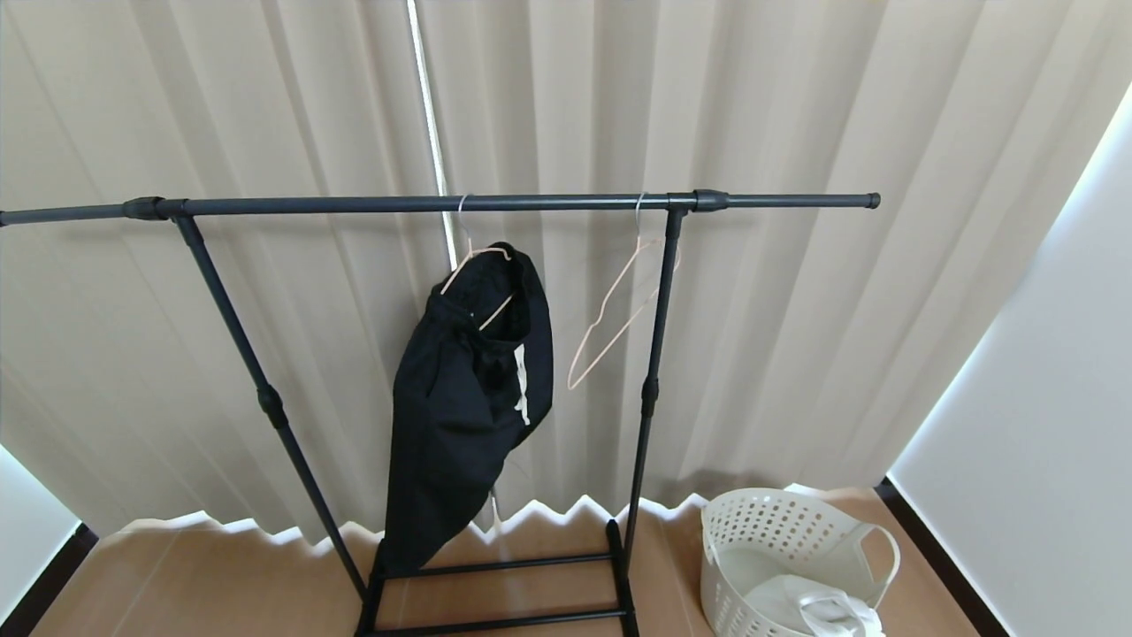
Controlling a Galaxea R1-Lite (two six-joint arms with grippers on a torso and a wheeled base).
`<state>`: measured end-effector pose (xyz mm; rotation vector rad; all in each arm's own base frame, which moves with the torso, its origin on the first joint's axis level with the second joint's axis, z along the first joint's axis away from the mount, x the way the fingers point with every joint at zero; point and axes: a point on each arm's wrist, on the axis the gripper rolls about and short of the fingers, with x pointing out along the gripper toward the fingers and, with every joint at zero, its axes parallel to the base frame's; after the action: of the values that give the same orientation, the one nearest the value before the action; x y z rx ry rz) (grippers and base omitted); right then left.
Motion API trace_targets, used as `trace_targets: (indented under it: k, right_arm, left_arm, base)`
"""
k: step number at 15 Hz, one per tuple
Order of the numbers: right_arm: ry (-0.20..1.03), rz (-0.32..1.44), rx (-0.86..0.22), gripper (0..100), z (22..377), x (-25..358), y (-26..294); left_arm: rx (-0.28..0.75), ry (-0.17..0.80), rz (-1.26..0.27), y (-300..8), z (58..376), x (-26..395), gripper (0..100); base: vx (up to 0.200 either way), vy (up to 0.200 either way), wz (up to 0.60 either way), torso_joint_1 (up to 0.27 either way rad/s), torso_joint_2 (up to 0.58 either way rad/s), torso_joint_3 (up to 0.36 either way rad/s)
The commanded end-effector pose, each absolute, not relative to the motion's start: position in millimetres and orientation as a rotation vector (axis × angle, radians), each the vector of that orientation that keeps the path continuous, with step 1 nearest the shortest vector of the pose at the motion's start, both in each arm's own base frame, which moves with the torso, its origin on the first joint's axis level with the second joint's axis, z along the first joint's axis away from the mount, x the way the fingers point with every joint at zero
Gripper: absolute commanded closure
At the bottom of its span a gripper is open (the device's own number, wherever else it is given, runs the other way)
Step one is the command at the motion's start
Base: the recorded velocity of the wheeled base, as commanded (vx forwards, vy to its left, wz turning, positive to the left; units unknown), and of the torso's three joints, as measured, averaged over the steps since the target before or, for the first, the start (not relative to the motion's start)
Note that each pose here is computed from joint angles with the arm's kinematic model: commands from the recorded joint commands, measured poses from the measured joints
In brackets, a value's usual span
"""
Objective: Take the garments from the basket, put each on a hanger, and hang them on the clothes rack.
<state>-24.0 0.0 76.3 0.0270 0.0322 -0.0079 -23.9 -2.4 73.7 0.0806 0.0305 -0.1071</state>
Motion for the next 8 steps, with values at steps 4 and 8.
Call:
trace_targets:
  k: [4,8]
  right_arm:
    - [0.034,-0.010,0.026,0,76.3,-23.9,-0.1]
    - [0.034,-0.008,0.026,0,76.3,-23.9,0.0]
  left_arm:
    - [0.082,0.032,-0.107,-2.4,73.6,-23.8,0]
    - [0.082,0.032,-0.107,-2.4,73.6,-23.8,0]
  base:
    - [0.000,0.000,0.00,-0.146,0.35,0.207]
    - [0.000,0.000,0.00,-0.144,0.37,0.211]
